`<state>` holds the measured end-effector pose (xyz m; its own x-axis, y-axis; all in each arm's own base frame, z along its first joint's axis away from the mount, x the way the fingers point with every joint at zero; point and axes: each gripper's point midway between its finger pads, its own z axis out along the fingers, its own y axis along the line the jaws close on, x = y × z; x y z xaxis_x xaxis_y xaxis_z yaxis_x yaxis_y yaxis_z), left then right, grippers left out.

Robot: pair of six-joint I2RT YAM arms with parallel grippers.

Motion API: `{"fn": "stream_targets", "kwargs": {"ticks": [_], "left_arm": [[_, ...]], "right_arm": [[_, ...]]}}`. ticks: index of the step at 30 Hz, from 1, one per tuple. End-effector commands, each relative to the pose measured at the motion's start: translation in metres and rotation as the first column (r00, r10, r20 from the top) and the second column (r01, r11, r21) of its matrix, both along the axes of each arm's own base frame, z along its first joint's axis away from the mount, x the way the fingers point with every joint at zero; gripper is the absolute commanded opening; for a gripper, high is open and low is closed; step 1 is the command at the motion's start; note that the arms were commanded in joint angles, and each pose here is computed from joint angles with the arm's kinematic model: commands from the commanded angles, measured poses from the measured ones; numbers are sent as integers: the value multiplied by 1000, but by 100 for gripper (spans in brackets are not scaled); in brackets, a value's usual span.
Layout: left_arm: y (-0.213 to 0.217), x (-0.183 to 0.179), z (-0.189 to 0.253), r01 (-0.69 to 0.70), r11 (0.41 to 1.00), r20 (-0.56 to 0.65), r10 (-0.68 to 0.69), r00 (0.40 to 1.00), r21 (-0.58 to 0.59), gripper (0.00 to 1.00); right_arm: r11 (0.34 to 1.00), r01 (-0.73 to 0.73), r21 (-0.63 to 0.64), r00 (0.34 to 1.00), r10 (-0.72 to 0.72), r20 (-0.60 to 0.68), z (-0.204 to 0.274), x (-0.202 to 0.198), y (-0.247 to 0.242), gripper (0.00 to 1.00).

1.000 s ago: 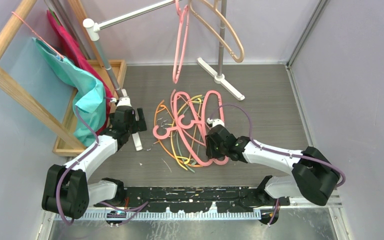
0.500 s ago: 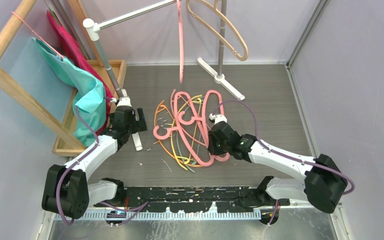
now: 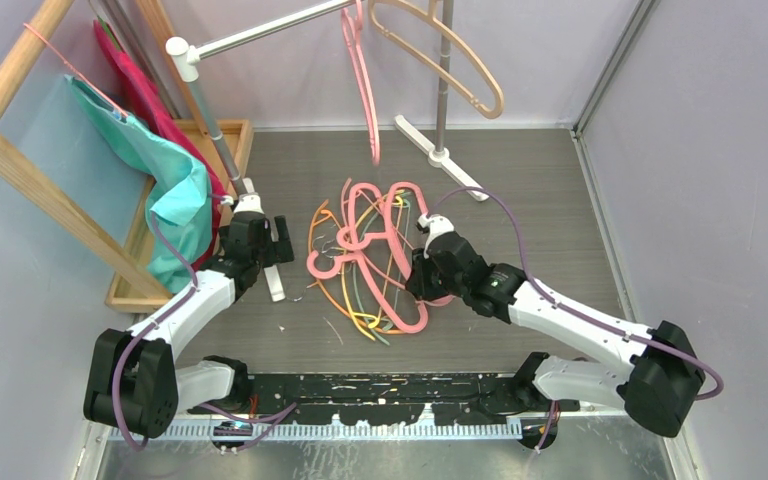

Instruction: Organize the hangers

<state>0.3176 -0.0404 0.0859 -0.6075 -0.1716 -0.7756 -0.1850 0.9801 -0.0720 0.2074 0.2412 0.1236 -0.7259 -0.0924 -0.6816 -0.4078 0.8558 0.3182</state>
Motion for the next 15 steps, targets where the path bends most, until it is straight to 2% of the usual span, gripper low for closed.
{"fn": "stream_targets", "kwargs": {"ticks": [1, 6, 11, 13, 15], "left_arm": [[-2, 7, 12, -8, 1000, 52, 9, 999, -23, 98], [-2, 7, 12, -9, 1000, 52, 10, 999, -23, 98], [-1, 7, 12, -10, 1000, 54, 11, 998, -22, 98], [-2, 7, 12, -9, 1000, 55, 10, 998, -23, 98], [-1, 7, 12, -10, 1000, 55, 12, 998, -23, 98]], "right_arm": [[984, -46, 170, 993, 27, 115, 54, 4, 19, 1], [925, -153, 348, 978, 90, 189, 119, -4, 44, 1], [781, -241, 577, 948, 63, 311, 204, -8, 63, 1], [720, -273, 637, 941, 64, 331, 229, -12, 69, 1], [691, -293, 661, 934, 58, 353, 245, -12, 75, 1]]}}
